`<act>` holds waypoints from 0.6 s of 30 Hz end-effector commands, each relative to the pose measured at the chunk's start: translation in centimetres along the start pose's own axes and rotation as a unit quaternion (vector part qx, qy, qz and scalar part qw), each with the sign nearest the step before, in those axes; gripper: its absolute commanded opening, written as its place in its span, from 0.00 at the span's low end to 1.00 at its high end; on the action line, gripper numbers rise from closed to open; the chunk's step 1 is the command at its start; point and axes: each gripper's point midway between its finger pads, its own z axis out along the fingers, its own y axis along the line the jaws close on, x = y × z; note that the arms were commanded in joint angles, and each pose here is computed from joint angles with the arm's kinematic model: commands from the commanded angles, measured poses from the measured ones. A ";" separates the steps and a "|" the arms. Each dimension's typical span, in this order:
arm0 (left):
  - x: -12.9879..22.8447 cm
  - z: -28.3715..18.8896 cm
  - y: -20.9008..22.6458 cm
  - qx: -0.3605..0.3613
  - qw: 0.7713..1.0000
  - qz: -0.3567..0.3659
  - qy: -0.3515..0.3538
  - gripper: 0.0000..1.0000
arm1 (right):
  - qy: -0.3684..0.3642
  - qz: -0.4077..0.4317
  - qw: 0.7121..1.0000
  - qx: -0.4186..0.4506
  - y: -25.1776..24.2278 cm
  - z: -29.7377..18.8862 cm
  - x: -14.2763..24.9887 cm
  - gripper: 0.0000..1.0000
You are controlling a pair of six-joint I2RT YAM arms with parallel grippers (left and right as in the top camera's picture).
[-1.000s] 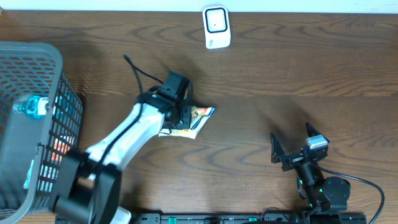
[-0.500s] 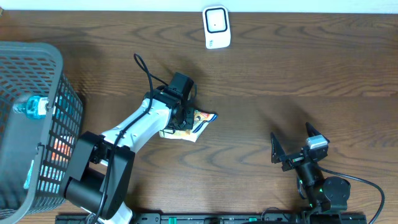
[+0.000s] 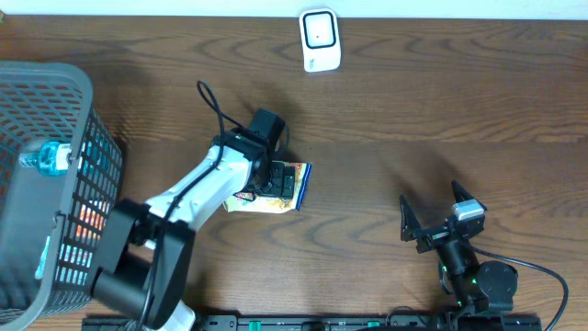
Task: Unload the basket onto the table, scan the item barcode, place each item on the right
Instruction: 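Lift the wipes pack out and lower it onto the table center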
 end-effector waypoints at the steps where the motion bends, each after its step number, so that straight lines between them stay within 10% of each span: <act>1: -1.7 -4.2 -0.4 0.011 0.998 0.001 -0.066 0.99 | 0.000 0.003 1.000 -0.001 0.1 0.0 0.1 0.99; 10: -3.5 -17.3 -0.5 0.037 0.963 0.003 -0.267 1.00 | 0.000 0.003 1.000 -0.001 0.1 0.0 0.1 0.99; 18: -2.3 -30.4 3.4 -0.006 0.883 -0.047 -0.466 1.00 | 0.000 0.003 1.000 -0.001 0.1 0.0 0.1 0.99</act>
